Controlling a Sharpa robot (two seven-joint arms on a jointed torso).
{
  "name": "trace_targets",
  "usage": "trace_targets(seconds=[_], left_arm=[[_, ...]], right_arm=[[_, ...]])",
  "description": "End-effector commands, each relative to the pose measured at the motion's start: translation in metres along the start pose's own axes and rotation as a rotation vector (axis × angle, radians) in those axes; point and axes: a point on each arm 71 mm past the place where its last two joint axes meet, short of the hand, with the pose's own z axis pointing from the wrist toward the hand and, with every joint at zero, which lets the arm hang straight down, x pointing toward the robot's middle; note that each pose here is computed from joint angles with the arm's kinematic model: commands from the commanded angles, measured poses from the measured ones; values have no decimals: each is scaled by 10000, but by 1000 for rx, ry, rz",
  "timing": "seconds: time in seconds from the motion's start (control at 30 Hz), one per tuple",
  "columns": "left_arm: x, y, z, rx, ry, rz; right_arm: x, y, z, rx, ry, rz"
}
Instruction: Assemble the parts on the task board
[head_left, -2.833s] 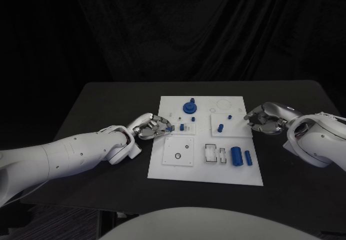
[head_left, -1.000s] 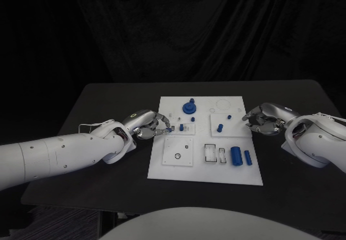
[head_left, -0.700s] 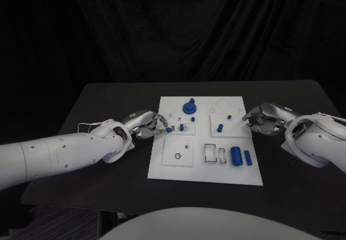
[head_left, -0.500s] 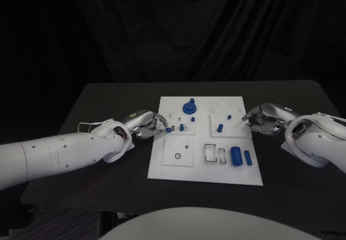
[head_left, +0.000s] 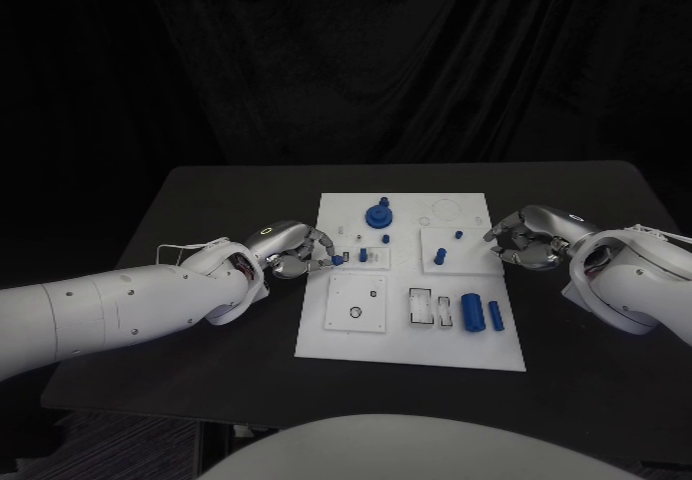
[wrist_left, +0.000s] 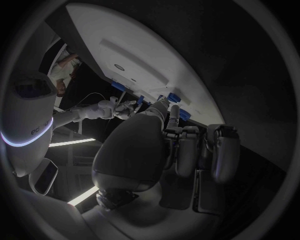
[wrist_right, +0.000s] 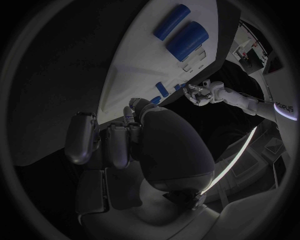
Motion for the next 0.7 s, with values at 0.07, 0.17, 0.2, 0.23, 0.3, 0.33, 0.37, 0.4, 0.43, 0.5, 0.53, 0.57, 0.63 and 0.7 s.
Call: trace_targets(seconds=[0.07, 0.17, 0.2, 0.23, 0.3, 0.33, 0.37, 0.4, 0.43, 0.5, 0.53, 0.57, 0.63, 0.7], left_arm=[[17, -29, 14, 24, 16, -4], [26, -30, 19, 25, 21, -6], [29, -30, 21, 24, 23, -6], [32, -29, 24, 24, 25, -7], [42, -25, 30, 21, 29, -7], [46, -24, 32, 20, 30, -7], [49, -23, 35, 19, 31, -7], [52, -22, 37, 18, 31, -7], [55, -20, 39, 17, 32, -7], [59, -17, 41, 15, 34, -7], [61, -14, 42, 13, 35, -8], [62, -12, 41, 12, 35, -8], [64, -6, 40, 9, 37, -7], [64, -2, 39, 7, 38, -7]], right_arm=[[14, -2, 0, 5, 4, 1], [15, -1, 2, 5, 4, 1], [15, 0, 2, 5, 4, 1], [15, 0, 2, 4, 4, 1], [15, 1, 2, 4, 4, 1], [15, 0, 1, 4, 4, 1], [15, -1, 0, 4, 4, 1], [14, -2, -1, 4, 4, 1], [14, -4, -2, 5, 4, 1], [13, -6, -4, 5, 4, 1], [13, -8, -4, 6, 4, 1], [13, -8, -5, 6, 4, 1], [12, -10, -6, 7, 4, 1], [12, -11, -6, 7, 4, 1]])
